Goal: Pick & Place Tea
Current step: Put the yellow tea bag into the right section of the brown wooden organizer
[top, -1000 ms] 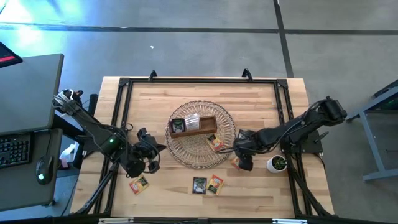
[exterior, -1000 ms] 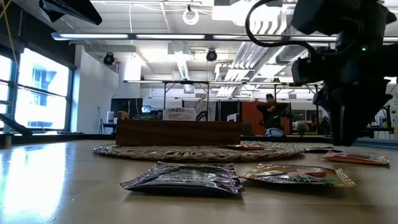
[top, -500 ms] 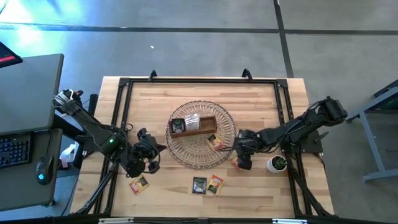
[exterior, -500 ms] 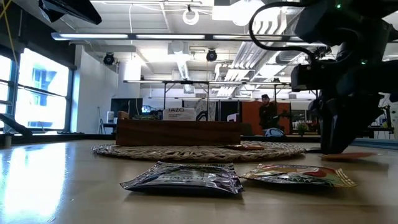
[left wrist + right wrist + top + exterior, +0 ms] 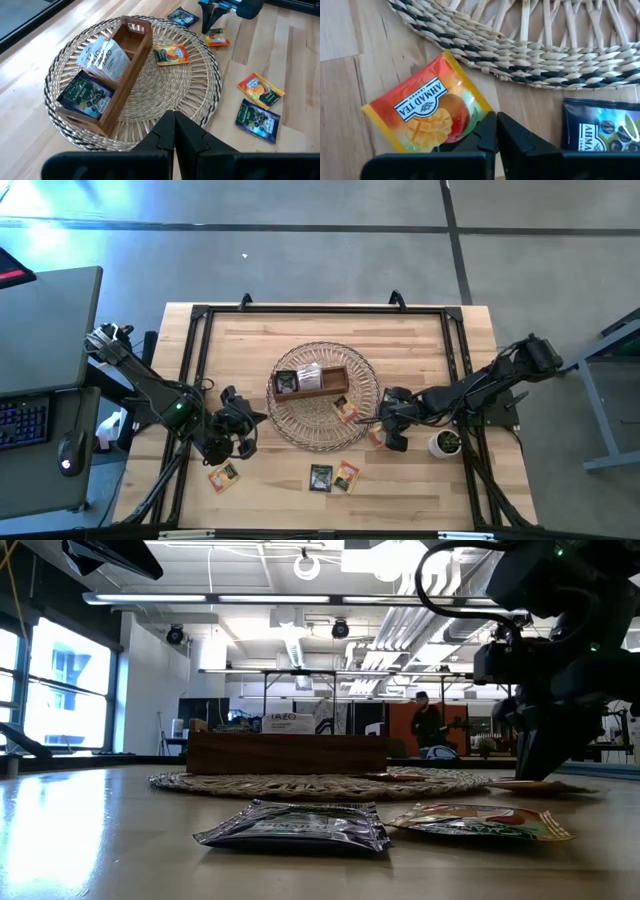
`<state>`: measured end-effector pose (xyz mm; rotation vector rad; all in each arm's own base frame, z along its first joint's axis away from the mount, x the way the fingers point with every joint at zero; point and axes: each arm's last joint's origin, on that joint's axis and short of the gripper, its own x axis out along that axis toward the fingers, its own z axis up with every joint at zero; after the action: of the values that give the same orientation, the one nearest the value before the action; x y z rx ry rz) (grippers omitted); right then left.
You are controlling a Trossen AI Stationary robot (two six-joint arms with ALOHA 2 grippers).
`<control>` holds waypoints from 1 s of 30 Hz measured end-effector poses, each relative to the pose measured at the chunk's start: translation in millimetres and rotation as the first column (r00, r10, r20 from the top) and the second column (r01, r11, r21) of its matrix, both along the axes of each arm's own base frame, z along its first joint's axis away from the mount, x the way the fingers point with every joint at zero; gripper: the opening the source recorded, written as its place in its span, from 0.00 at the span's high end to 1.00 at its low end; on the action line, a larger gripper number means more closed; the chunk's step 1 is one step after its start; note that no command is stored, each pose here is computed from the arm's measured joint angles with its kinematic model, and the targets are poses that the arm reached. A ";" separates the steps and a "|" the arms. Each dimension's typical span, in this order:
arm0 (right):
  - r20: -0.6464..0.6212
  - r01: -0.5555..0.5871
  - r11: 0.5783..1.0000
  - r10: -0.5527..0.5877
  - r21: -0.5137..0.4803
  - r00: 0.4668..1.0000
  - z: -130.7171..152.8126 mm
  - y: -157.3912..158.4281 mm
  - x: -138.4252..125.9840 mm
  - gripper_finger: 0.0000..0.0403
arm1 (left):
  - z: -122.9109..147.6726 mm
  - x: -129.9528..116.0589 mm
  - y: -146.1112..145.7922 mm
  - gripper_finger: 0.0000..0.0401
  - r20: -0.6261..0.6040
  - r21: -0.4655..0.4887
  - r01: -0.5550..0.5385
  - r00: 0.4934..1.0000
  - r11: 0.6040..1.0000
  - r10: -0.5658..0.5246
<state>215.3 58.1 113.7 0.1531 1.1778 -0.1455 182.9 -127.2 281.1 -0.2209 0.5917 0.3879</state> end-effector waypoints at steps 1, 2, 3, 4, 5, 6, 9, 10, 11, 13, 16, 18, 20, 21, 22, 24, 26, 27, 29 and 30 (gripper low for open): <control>0.001 -0.006 1.000 0.006 -0.004 1.000 1.4 0.5 1.2 0.97 | 0.0 0.0 0.0 1.00 0.000 0.000 0.000 1.000 1.000 0.000; 0.010 -0.013 1.000 0.013 -0.004 1.000 3.7 1.1 3.3 0.96 | 0.0 0.0 0.0 1.00 0.000 0.000 0.000 1.000 1.000 0.000; 0.017 -0.020 1.000 0.020 -0.003 1.000 6.2 1.8 5.6 0.96 | 0.0 0.1 0.0 1.00 0.000 0.000 0.000 1.000 1.000 0.000; 0.021 -0.032 0.999 0.032 -0.004 0.999 9.3 2.7 8.4 0.96 | 0.0 0.0 0.0 1.00 0.000 0.000 0.000 1.000 1.000 0.000; 0.025 -0.048 0.999 0.048 -0.004 0.999 12.4 3.6 11.0 0.97 | 0.1 0.1 0.0 1.00 0.001 -0.001 0.000 1.000 1.000 0.000; 0.025 -0.064 0.998 0.064 0.000 0.998 15.9 4.8 13.5 0.98 | 0.1 0.2 -0.1 1.00 0.002 -0.002 0.000 1.000 1.000 0.000; 0.034 -0.091 0.996 0.091 0.002 0.995 28.8 7.7 21.6 0.99 | 0.1 0.2 -0.4 1.00 0.000 -0.007 0.003 1.000 1.000 -0.003; 0.039 -0.095 0.995 0.095 0.008 0.995 32.9 8.8 24.4 0.98 | 0.0 0.3 -0.4 1.00 0.000 -0.007 0.003 1.000 1.000 -0.003; 0.041 -0.104 0.995 0.103 0.007 0.994 35.7 10.0 26.0 0.99 | 0.0 0.3 -0.4 1.00 0.000 -0.007 0.003 1.000 1.000 -0.003; 0.044 -0.130 0.991 0.130 -0.005 0.991 39.2 12.6 27.6 0.99 | 0.0 0.2 -0.4 1.00 -0.001 -0.007 0.004 1.000 1.000 -0.004; 0.093 -0.134 0.990 0.138 -0.045 0.986 47.3 16.5 33.5 0.99 | 0.0 0.2 -0.3 1.00 -0.001 -0.007 0.003 1.000 1.000 -0.003; 0.105 -0.135 0.987 0.145 -0.092 0.984 49.7 16.6 35.0 1.00 | -0.2 0.0 -0.1 1.00 -0.004 -0.004 0.003 1.000 1.000 -0.003; 0.119 -0.137 0.978 0.157 -0.160 0.980 50.6 15.0 36.4 0.99 | -0.2 0.0 -0.1 1.00 -0.004 -0.004 0.003 1.000 1.000 -0.003; 0.134 -0.133 0.972 0.160 -0.192 0.978 51.4 13.8 37.9 0.99 | -0.2 0.0 -0.2 1.00 -0.004 -0.004 0.004 1.000 1.000 -0.004; 0.148 -0.129 0.966 0.164 -0.222 0.975 52.5 12.4 39.7 1.00 | -0.2 0.0 -0.1 1.00 -0.004 -0.004 0.004 1.000 1.000 -0.004; 0.169 -0.136 0.954 0.185 -0.267 0.968 54.3 9.0 43.2 1.00 | -0.2 0.0 -0.2 1.00 -0.004 -0.005 0.004 1.000 1.000 -0.004; 0.205 -0.132 0.939 0.204 -0.319 0.957 57.3 5.0 48.4 1.00 | -0.2 0.0 -0.2 1.00 -0.004 -0.005 0.004 1.000 1.000 -0.004; 0.231 -0.125 0.929 0.214 -0.348 0.949 59.5 2.9 51.7 1.00 | -0.2 0.1 -0.2 1.00 -0.004 -0.005 0.004 1.000 1.000 -0.004; 0.280 -0.110 0.908 0.238 -0.405 0.930 64.6 -2.2 58.5 1.00 | -0.2 0.0 -0.2 1.00 -0.004 -0.005 0.004 1.000 1.000 -0.004; 0.301 -0.104 0.896 0.251 -0.431 0.920 67.4 -5.5 61.9 1.00 | -0.2 0.0 -0.2 1.00 -0.004 -0.005 0.004 1.000 1.000 -0.004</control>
<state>277.2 52.6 181.0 -0.2927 0.7763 -0.1883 182.9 -127.4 280.9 -0.2235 0.5973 0.3831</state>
